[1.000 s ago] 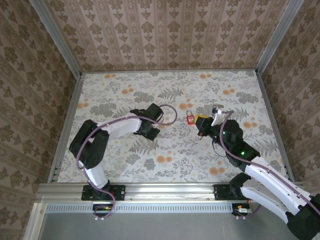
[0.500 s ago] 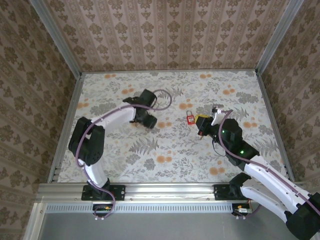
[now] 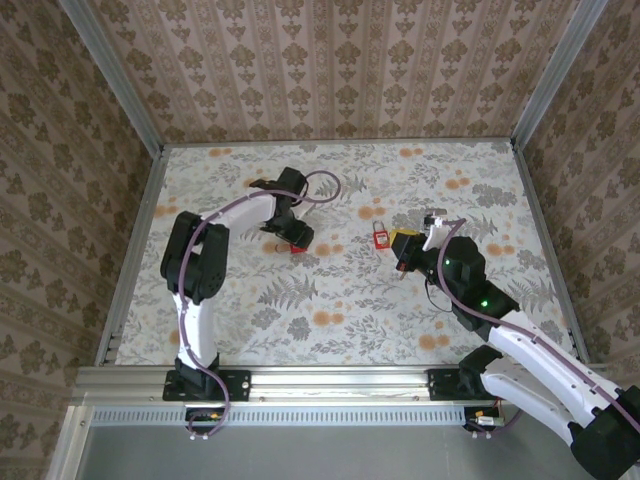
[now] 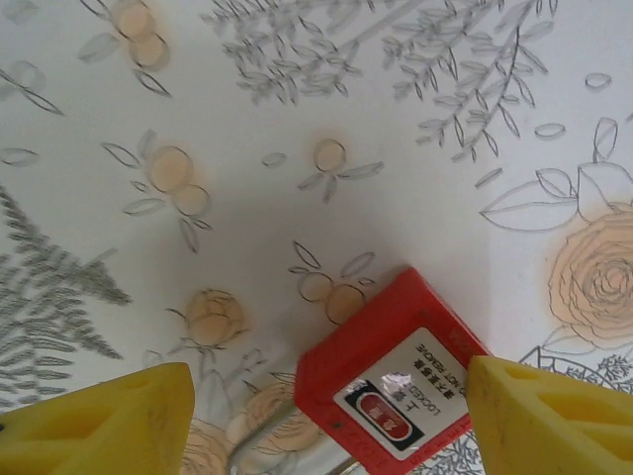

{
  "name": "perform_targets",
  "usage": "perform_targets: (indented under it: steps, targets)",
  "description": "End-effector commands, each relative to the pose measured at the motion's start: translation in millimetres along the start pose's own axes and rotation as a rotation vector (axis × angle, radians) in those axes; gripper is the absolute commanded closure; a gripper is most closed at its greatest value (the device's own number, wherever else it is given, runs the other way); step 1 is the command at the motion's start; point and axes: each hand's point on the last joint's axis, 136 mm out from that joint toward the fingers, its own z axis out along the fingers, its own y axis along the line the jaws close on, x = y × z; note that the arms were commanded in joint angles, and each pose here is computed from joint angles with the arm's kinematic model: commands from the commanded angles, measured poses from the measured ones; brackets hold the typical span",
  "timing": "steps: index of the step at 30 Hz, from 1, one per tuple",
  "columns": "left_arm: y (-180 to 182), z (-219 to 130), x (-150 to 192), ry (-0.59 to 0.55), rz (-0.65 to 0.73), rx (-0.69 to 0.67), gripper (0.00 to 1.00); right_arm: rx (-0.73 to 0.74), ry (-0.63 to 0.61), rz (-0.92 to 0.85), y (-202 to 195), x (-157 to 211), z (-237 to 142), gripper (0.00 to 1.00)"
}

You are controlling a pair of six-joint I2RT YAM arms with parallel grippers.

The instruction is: Unlock with the key

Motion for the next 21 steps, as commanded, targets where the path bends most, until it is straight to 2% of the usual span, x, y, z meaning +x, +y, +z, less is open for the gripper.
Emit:
perform_targets:
  steps: [1, 7, 14, 21]
  targets:
    - [-10.3, 9.8, 25.8, 0.110, 0.034, 0.043, 0.27, -0.026, -0.016, -0.012, 7.6, -9.5, -4.8, 0.98]
    - [-29.5, 5.3, 30.8, 0.122, 0.034, 0.091, 0.28, -0.023, -0.020, -0.015, 7.1, -10.1, -8.1, 0.98]
    - [-54.0, 1.5, 57.1, 0.148, -0.014, 0.164, 0.32, -0.025, -0.028, -0.014, 7.2, -11.5, -9.6, 0.98]
    - [-68.2, -15.0, 79.1, 0.135, -0.056, 0.221, 0.30, -0.025, -0.029, -0.011, 6.7, -10.8, -10.2, 0.98]
